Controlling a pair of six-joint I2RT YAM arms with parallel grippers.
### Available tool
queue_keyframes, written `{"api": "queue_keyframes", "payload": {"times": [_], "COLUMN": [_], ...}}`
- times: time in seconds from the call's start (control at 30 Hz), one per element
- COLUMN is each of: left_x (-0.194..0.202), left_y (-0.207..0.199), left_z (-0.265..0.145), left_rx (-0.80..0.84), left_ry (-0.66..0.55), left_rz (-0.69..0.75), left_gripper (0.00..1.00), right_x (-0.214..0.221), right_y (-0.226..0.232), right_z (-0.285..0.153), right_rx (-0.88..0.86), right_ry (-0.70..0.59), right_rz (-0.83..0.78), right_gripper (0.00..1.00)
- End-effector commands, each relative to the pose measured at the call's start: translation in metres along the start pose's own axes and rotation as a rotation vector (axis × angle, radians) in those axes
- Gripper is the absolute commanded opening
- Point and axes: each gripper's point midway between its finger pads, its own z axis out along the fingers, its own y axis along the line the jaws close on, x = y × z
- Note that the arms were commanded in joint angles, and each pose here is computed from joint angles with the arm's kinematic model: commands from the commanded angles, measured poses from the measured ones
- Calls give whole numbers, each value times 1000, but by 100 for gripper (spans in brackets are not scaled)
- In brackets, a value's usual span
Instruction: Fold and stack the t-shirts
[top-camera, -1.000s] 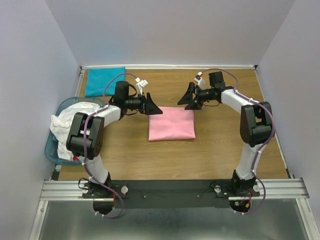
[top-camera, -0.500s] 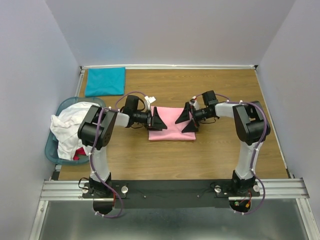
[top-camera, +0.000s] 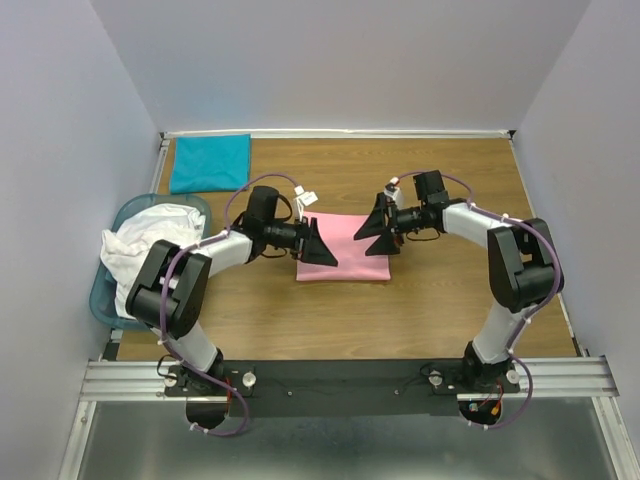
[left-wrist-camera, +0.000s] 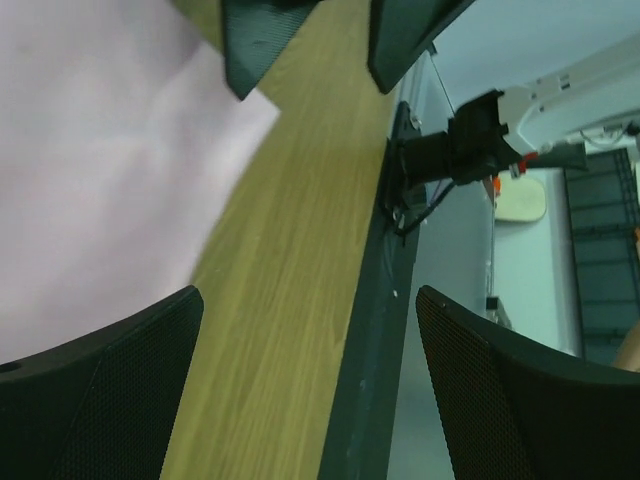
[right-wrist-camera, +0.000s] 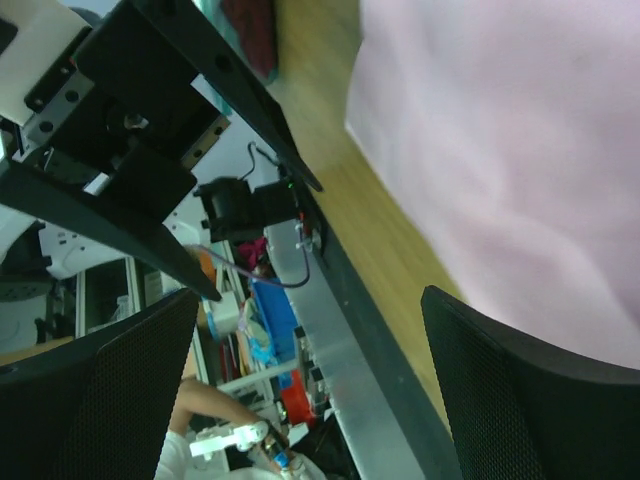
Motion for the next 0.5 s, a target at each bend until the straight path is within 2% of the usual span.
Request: {"api": "queue_keyframes", "payload": {"times": [0.0, 0.17, 0.37, 0.47], "left_x": [26, 33, 56, 62], "left_y": [-6, 2, 53, 75], "left_z": [14, 28, 25, 16], "left_rx": [34, 42, -44, -76], "left_ry": [58, 73, 87, 74], "left_rz": [-26, -72, -189, -237], "left_gripper": [95, 95, 95, 95], "right_x": [33, 44, 51, 49], "right_y": [11, -8, -69, -84], "right_z": [14, 32, 41, 37], "right_rx": [-19, 8, 97, 103], "right_ry": [85, 112, 125, 118], "right_rz": [89, 144, 195, 229], "right_gripper": [100, 100, 100, 100]}}
